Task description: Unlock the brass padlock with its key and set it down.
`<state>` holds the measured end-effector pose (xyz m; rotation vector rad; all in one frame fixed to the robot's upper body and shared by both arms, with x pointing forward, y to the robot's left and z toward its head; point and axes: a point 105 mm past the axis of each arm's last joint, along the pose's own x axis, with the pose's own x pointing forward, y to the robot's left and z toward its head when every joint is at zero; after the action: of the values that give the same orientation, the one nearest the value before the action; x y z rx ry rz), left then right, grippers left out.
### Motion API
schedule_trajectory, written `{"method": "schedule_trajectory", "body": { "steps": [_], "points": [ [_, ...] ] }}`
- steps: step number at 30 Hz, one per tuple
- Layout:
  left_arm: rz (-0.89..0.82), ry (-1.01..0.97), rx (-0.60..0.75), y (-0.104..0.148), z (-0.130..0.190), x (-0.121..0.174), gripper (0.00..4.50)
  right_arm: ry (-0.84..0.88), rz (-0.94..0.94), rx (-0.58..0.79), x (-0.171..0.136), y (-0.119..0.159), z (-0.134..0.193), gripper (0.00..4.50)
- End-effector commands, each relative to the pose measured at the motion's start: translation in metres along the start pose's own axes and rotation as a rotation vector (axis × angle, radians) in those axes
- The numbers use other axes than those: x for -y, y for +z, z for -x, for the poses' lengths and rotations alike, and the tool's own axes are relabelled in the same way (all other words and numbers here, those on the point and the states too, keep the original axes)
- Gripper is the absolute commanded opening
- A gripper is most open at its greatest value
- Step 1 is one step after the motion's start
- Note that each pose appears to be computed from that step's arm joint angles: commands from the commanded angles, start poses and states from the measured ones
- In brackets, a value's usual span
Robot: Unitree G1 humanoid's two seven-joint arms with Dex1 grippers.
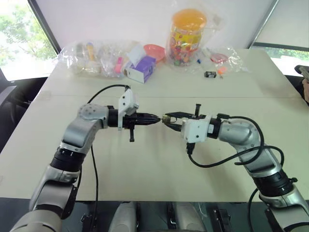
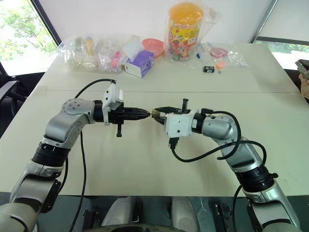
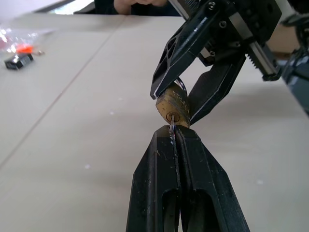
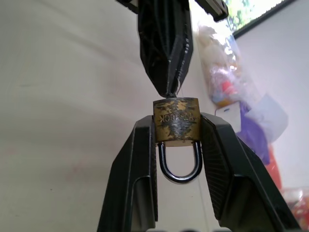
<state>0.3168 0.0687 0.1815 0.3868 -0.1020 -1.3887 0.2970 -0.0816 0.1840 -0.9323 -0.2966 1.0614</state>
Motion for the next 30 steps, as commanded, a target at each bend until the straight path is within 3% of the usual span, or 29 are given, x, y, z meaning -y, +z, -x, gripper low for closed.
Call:
{"method": "schedule_trajectory", "body": {
  "steps": [1, 7, 10, 13, 16, 22, 30],
  "points": [
    [-0.162, 0.013, 0.035, 0.012, -0.006, 0.000, 0.04, 0.032, -0.069, 0.108, 0.006, 0.030, 0.000, 0.68],
    [-0.216, 0.003, 0.028, 0.007, -0.008, 0.003, 0.04, 0.070, -0.120, 0.095, 0.006, 0.031, 0.001, 0.68],
    [0.094, -0.018, 0.061, 0.008, 0.000, 0.003, 0.04, 0.052, -0.036, 0.081, 0.011, 0.032, 0.001, 0.68],
    [0.294, -0.052, 0.127, 0.023, 0.004, 0.004, 0.04, 0.042, 0.074, 0.065, 0.012, 0.031, 0.000, 0.68],
    [0.428, -0.068, 0.180, 0.034, 0.007, 0.001, 0.93, 0.042, 0.153, 0.052, 0.012, 0.029, -0.001, 0.68],
    [0.549, -0.098, 0.175, 0.035, 0.006, 0.004, 3.86, 0.033, 0.202, 0.051, 0.013, 0.028, -0.001, 0.68],
    [0.524, -0.078, 0.102, 0.016, -0.006, 0.010, 3.86, 0.022, 0.217, 0.051, 0.015, 0.028, -0.001, 0.68]
  ]
}}
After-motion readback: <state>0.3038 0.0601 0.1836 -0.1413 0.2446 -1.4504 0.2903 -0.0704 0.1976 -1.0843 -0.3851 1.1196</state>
